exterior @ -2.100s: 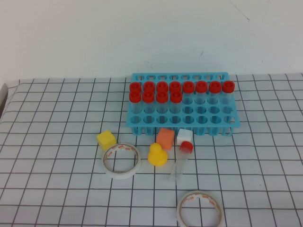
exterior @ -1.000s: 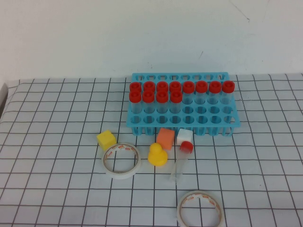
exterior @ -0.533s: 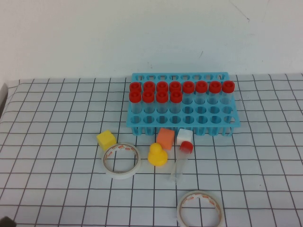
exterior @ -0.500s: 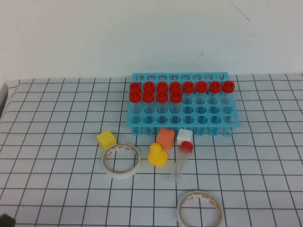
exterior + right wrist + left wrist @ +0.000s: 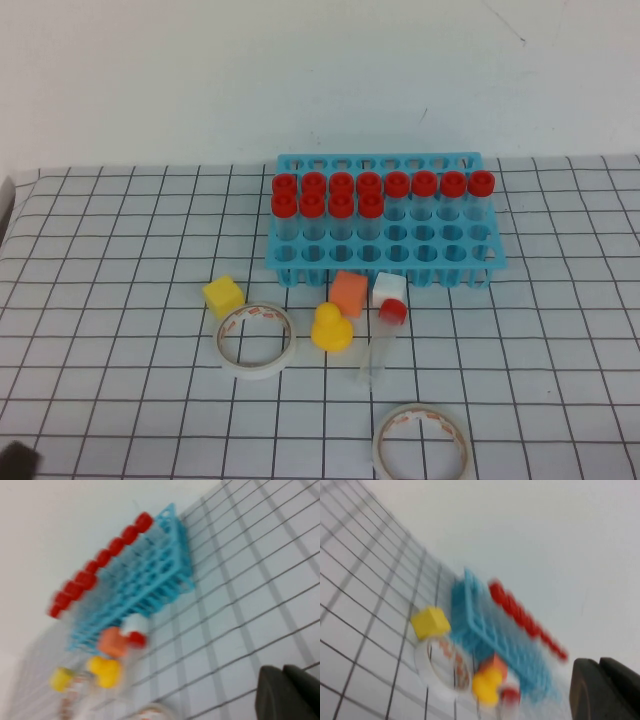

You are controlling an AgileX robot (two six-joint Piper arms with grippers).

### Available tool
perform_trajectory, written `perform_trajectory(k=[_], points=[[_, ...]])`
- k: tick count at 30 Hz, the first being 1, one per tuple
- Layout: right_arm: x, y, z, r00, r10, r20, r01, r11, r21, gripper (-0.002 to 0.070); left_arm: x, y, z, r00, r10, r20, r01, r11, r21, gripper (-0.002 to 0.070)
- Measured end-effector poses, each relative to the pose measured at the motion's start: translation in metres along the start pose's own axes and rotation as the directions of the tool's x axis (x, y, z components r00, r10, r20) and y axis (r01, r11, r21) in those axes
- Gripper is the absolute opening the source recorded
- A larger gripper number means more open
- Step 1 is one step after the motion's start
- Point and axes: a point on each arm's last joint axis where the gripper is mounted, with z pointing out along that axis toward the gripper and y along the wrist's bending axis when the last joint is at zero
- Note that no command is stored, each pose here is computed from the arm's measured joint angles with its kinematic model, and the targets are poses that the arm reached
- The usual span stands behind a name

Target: Place the test tubes

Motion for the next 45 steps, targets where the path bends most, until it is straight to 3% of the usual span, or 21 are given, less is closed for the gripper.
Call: perform_trajectory(k=[3,4,5,9,13,19,25,32,37,40,42,45], points=[[0.000,0.006,0.000,0.987,0.157,-0.016,-0.158,0.985,-0.067,-0.0001,-0.001,-0.023,0.003,0.962,0.225,-0.153,-0.225,0.974,0.021,-0.0001],[0.000,0.009,0.000,0.974,0.224,-0.024,-0.226,0.970,-0.095,-0.0001,-0.007,-0.043,0.009,0.893,0.368,-0.258,-0.367,0.929,0.054,-0.0001],[0.000,0.010,0.000,0.971,0.238,-0.024,-0.240,0.966,-0.101,-0.0001,-0.011,-0.053,0.013,0.841,0.439,-0.317,-0.438,0.896,0.077,-0.0001],[-0.001,0.010,-0.001,0.976,0.219,-0.019,-0.220,0.969,-0.111,-0.0001,-0.026,-0.084,0.038,0.603,0.625,-0.495,-0.613,0.760,0.213,-0.0001],[-0.002,0.010,-0.001,0.981,0.196,-0.004,-0.195,0.974,-0.113,-0.0001,-0.044,-0.108,0.072,0.390,0.701,-0.597,-0.666,0.663,0.343,-0.0001],[-0.001,0.010,-0.001,0.993,0.122,-0.001,-0.122,0.986,-0.113,-0.0001,-0.058,-0.113,0.132,0.183,0.704,-0.687,-0.697,0.585,0.414,-0.0001],[0.001,0.010,-0.001,0.997,0.071,-0.016,-0.072,0.991,-0.113,-0.0001,-0.024,-0.128,0.173,-0.054,0.713,-0.699,-0.702,0.471,0.534,-0.0001],[0.001,0.010,-0.001,0.998,0.065,-0.017,-0.066,0.991,-0.113,-0.0001,0.038,-0.147,0.209,-0.270,0.695,-0.666,-0.695,0.338,0.635,-0.0001],[0.002,0.011,-0.001,0.998,0.057,-0.033,-0.060,0.992,-0.114,-0.0001,0.077,-0.148,0.236,-0.351,0.661,-0.664,-0.689,0.298,0.660,-0.0001],[0.003,0.011,-0.001,0.998,0.056,-0.041,-0.060,0.992,-0.115,-0.0001,0.093,-0.143,0.253,-0.364,0.633,-0.683,-0.695,0.304,0.652,0.0008],[0.003,0.011,-0.001,0.998,0.049,-0.043,-0.054,0.992,-0.115,-0.0001,0.102,-0.139,0.264,-0.375,0.609,-0.699,-0.696,0.313,0.646,0.0055],[0.004,0.011,-0.001,0.998,0.040,-0.044,-0.044,0.992,-0.116,-0.0001,0.117,-0.131,0.281,-0.397,0.571,-0.719,-0.693,0.327,0.642,0.0195]])
